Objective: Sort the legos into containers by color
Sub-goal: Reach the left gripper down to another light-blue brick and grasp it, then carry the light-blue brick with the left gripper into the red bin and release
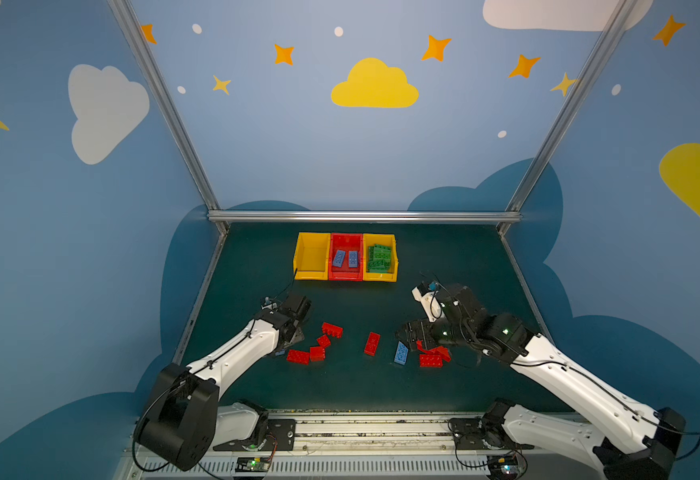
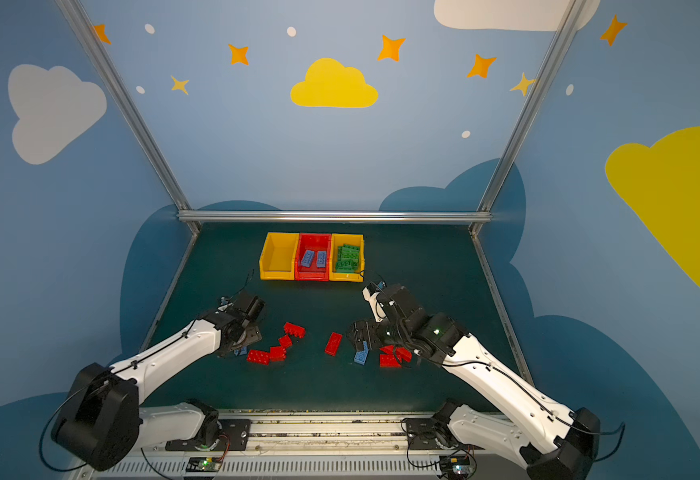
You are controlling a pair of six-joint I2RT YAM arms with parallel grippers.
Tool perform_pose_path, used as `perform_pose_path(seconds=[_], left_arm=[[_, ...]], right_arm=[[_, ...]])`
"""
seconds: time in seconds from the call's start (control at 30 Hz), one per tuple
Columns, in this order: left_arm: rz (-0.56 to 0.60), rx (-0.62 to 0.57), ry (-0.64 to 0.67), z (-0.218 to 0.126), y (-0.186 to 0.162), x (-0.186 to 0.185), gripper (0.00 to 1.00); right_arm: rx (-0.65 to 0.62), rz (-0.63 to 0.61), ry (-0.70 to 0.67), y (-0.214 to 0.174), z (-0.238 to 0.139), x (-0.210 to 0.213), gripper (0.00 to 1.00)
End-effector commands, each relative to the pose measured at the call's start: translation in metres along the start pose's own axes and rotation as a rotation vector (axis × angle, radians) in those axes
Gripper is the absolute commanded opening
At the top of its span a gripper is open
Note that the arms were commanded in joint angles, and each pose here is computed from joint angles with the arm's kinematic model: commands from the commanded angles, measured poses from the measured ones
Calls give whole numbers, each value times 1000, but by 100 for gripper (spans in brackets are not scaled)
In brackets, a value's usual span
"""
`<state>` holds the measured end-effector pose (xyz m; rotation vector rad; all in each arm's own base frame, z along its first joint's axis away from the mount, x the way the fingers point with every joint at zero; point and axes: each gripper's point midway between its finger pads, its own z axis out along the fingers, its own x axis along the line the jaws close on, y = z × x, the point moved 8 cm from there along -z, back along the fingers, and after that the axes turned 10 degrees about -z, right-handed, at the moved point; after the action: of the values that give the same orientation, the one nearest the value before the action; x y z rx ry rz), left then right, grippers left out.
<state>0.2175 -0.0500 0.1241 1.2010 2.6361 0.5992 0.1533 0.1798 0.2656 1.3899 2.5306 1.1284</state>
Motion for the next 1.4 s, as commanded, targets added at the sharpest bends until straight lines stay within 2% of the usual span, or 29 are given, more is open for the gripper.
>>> perform_pose_path(seconds=[0.0,0.3,0.53,0.67,0.87,1.03,1.23,1.37], left_arm=[[-41,29,-18,11,-2,-4,79],[-76,81,-15,22,-1,-4,76],[-100,122,-32,30,-8,-7,70],[-95,141,-29,34,-9,-11,61],[-68,156,-26,35,-5,-20,33],[-11,130,-2,27,8,-31,18],[60,73,-39,2,34,-62,13],[131,31,-116,-22,57,-103,13]], right_arm=[[-10,12,-32,-6,-7,-3,97],[-16,26,-47,-10,-12,-4,97],[-16,23,-53,-8,-11,-4,97],[-14,18,-62,-9,-11,-5,97],[-17,21,-78,-11,-11,-7,97],[-16,18,-91,-11,-10,-8,97],[-17,13,-111,-8,-9,-11,97],[-24,14,-137,-5,-9,-15,97]])
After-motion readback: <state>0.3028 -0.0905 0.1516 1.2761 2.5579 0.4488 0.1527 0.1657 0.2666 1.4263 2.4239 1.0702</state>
